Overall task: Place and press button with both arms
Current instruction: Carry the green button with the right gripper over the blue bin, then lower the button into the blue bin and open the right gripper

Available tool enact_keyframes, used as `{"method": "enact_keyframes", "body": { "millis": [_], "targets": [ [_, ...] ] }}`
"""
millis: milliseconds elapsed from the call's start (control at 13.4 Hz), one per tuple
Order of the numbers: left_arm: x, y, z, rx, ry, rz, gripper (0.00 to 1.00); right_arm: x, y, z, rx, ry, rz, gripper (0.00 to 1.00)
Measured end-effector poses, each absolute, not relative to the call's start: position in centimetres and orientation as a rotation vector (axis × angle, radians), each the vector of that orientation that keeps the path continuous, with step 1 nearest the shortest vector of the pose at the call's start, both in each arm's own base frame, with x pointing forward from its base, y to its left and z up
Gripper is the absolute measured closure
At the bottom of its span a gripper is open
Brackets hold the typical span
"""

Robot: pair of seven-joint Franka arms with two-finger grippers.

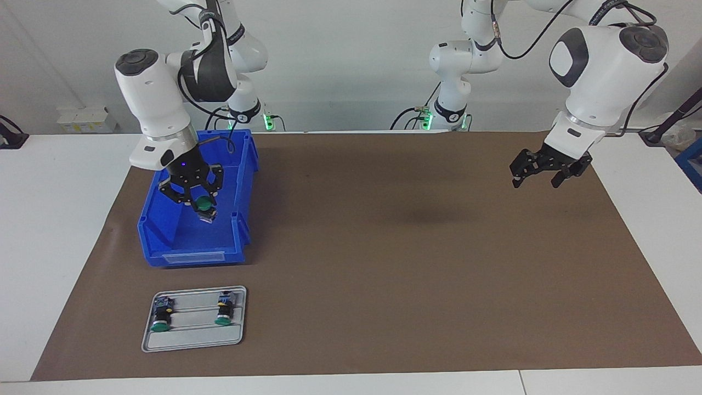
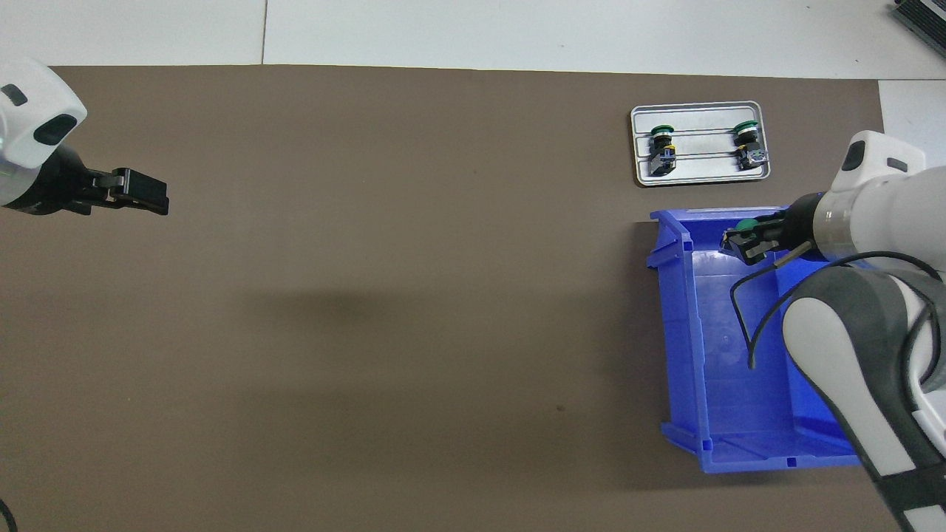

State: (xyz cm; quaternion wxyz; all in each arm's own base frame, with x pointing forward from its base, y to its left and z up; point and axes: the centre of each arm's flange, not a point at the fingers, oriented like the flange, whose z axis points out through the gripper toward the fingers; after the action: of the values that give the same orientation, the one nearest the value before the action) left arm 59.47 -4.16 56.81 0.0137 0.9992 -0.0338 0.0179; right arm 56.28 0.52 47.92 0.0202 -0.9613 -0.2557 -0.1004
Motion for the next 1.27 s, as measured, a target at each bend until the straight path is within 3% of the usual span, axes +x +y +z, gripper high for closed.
{"method": "enact_keyframes", "body": {
  "millis": [748, 1121, 1196, 1271],
  "targets": [
    [59.5, -2.5, 56.9, 3.114, -0.062, 0.058, 0.00, 58.4, -4.8, 37.0, -2.716, -1.255, -0.315, 0.59],
    [59.5, -2.5, 56.9, 3.114, -0.062, 0.058, 0.00, 58.5, -5.4, 35.4, -2.712, -1.286, -0.315, 0.59],
    [59.5, -2.5, 56.9, 3.114, -0.062, 0.058, 0.00, 58.5, -5.4, 35.5, -2.712, -1.284, -0.317, 0.53],
    [59.5, -2.5, 56.9, 3.114, -0.062, 0.058, 0.00, 58.5, -5.5, 35.5, -2.713, -1.277, -0.320, 0.41]
  ]
}}
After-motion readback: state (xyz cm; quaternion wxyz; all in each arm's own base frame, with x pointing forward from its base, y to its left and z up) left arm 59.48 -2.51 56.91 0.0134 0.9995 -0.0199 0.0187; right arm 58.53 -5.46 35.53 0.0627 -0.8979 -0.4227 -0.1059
